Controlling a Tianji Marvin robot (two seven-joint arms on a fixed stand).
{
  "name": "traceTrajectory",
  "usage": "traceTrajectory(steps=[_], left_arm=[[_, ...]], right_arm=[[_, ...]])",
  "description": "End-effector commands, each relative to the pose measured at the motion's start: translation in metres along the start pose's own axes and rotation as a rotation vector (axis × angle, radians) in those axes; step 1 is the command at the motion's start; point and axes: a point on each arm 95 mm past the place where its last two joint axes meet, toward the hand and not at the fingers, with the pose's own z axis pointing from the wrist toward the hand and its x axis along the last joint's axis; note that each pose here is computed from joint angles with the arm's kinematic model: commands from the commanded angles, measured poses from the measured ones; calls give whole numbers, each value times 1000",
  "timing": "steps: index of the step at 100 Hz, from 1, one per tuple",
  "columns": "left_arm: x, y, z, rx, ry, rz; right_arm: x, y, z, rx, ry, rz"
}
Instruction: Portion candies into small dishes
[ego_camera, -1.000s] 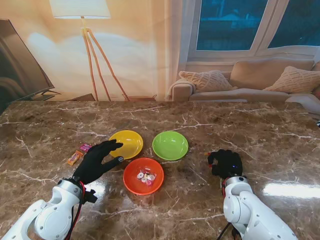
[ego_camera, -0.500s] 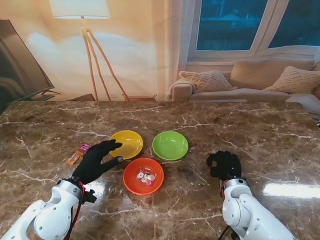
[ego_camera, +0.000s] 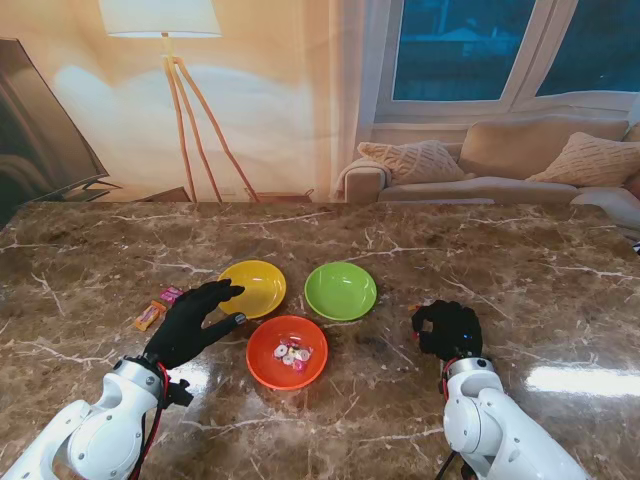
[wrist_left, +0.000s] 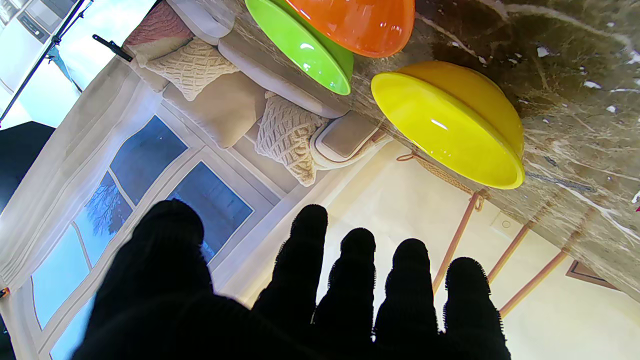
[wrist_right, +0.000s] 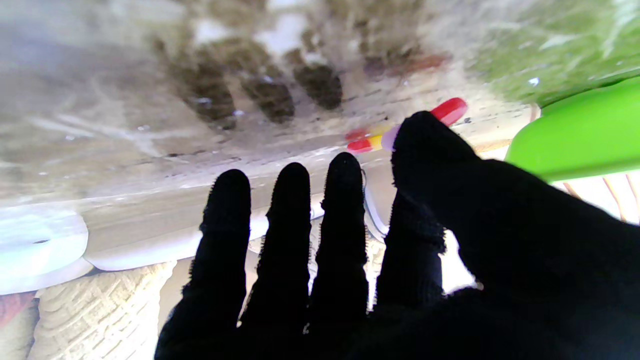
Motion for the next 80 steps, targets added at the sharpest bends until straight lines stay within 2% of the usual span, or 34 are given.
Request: traceTrajectory(steps=[1,41,80], left_arm=[[0,3,-2,-5,-4,-2],[0,3,-1,-7,-3,-2],[0,2,-2,-3,-2,0]], right_arm=[[1,-4,-4,15,-3,14],[10,10,-6,-24,7,62],[47,53,6,-117,87,119]])
